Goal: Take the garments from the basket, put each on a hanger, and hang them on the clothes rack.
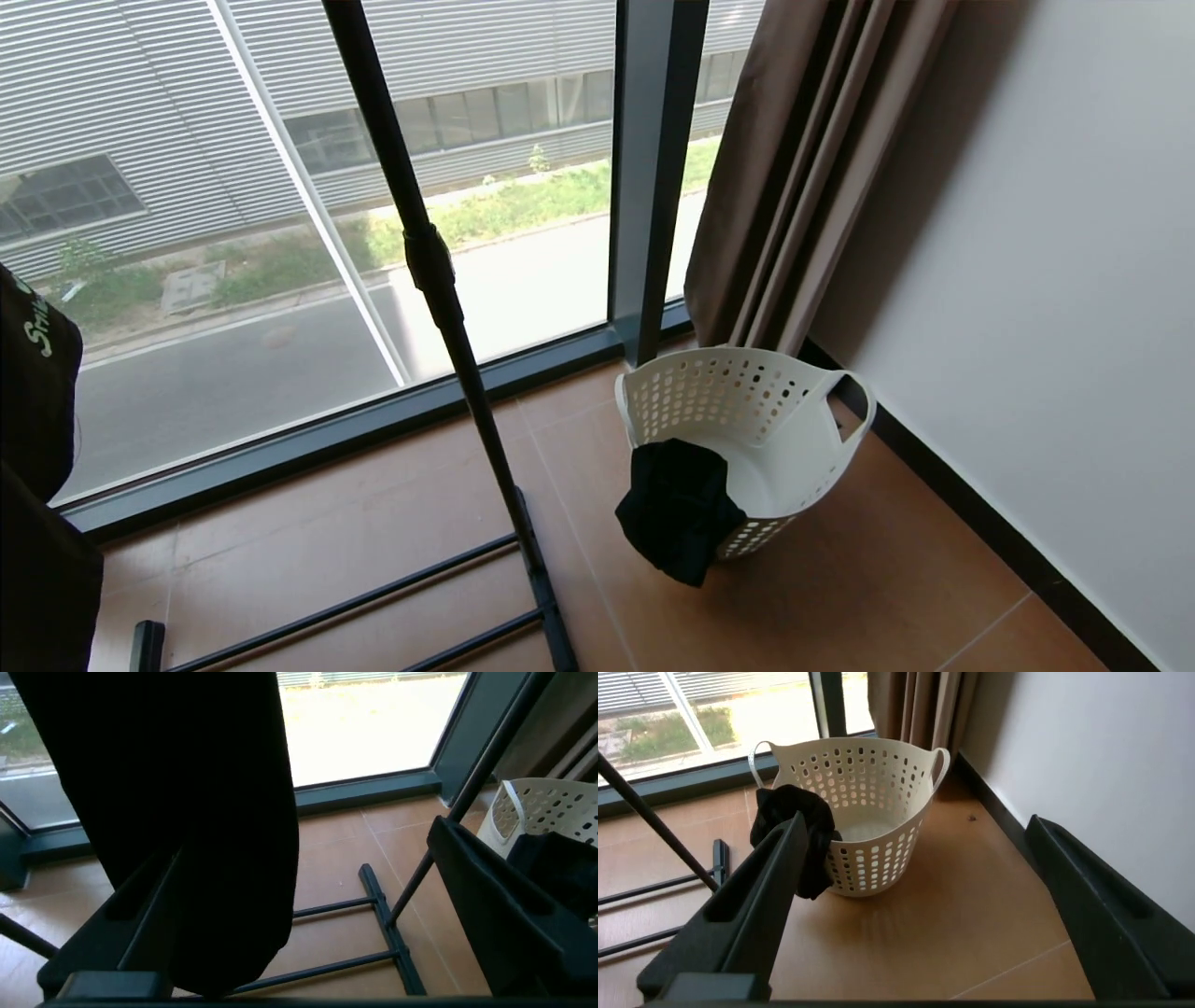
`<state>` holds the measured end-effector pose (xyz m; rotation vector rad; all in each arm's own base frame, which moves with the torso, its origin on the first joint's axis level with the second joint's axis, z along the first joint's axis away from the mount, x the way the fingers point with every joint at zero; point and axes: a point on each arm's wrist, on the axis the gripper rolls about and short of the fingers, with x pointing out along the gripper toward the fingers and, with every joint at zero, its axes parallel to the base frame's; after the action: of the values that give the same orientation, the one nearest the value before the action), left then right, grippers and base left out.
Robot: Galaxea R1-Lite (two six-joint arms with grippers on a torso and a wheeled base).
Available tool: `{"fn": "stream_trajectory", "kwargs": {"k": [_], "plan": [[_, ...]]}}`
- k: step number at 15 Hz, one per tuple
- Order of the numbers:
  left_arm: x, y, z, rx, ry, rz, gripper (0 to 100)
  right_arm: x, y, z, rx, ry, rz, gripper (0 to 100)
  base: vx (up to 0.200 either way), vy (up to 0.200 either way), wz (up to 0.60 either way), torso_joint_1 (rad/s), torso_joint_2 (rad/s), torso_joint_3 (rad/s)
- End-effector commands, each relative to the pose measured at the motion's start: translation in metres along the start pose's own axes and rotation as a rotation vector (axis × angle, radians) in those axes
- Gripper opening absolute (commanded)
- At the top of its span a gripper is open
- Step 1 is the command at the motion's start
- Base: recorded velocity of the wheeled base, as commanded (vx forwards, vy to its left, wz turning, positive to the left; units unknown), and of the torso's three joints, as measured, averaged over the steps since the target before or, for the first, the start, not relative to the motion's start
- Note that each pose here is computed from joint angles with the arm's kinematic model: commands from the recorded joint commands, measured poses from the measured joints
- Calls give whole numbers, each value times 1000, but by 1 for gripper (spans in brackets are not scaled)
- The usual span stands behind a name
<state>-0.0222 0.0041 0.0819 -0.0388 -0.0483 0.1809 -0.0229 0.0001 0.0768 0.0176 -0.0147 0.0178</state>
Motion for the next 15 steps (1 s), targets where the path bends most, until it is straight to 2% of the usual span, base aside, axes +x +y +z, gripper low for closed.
{"fn": "stream_trajectory", "kwargs": {"k": [1, 15], "plan": [[0, 0, 0, 0, 1, 1, 100, 0, 0, 0, -1, 1, 1, 100, 0, 0, 0, 7, 2, -198], [0, 0, 0, -5, 1, 2, 100, 0, 0, 0, -4, 1, 4, 100, 0, 0, 0, 1, 3, -198]]}}
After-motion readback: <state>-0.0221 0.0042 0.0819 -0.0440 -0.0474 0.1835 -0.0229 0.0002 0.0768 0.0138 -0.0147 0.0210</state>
